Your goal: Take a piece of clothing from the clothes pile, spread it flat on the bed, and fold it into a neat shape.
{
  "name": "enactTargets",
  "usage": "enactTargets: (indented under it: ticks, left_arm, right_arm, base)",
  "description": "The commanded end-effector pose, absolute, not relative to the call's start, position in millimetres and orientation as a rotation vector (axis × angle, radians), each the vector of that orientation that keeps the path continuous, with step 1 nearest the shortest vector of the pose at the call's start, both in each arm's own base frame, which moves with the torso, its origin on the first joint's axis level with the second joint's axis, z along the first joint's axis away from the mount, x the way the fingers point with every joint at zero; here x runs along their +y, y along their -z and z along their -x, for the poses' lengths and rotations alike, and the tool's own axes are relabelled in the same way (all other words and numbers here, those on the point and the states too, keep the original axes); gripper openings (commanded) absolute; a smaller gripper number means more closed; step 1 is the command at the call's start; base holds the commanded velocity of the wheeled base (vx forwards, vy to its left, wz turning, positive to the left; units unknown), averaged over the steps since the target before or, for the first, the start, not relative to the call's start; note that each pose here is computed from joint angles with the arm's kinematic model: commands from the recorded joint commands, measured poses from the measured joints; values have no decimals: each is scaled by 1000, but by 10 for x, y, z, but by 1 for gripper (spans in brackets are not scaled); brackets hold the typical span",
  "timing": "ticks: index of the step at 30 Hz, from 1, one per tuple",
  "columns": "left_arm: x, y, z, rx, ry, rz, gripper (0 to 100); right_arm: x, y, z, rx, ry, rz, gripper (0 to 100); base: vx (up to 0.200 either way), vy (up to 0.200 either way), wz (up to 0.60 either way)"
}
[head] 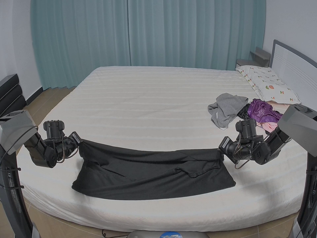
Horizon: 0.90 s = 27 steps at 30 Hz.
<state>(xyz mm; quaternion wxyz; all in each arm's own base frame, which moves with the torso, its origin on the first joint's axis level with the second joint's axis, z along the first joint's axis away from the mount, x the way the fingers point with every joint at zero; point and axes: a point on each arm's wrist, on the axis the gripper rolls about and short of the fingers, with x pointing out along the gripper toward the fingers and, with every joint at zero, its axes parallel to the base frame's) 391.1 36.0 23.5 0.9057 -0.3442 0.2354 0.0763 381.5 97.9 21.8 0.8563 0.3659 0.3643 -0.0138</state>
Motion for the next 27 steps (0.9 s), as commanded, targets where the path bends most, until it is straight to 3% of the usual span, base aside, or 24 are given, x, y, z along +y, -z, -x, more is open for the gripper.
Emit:
enactTargets:
  ticks: [1, 10, 27]
  left_arm:
    - [337, -153, -3917, 508, -160, 710, 0]
    - [343, -207, -3910, 489, -160, 710, 0]
    - [464, 257, -3526, 693, -182, 528, 0]
  right_arm:
    - [980, -185, -3788, 781, 34, -764, 0]
    - [971, -181, -3731, 790, 35, -750, 0]
    - [914, 59, -3417, 908, 13, -564, 0]
  base:
    - [0, 0, 0]
    - [0, 0, 0]
    - [0, 0, 0]
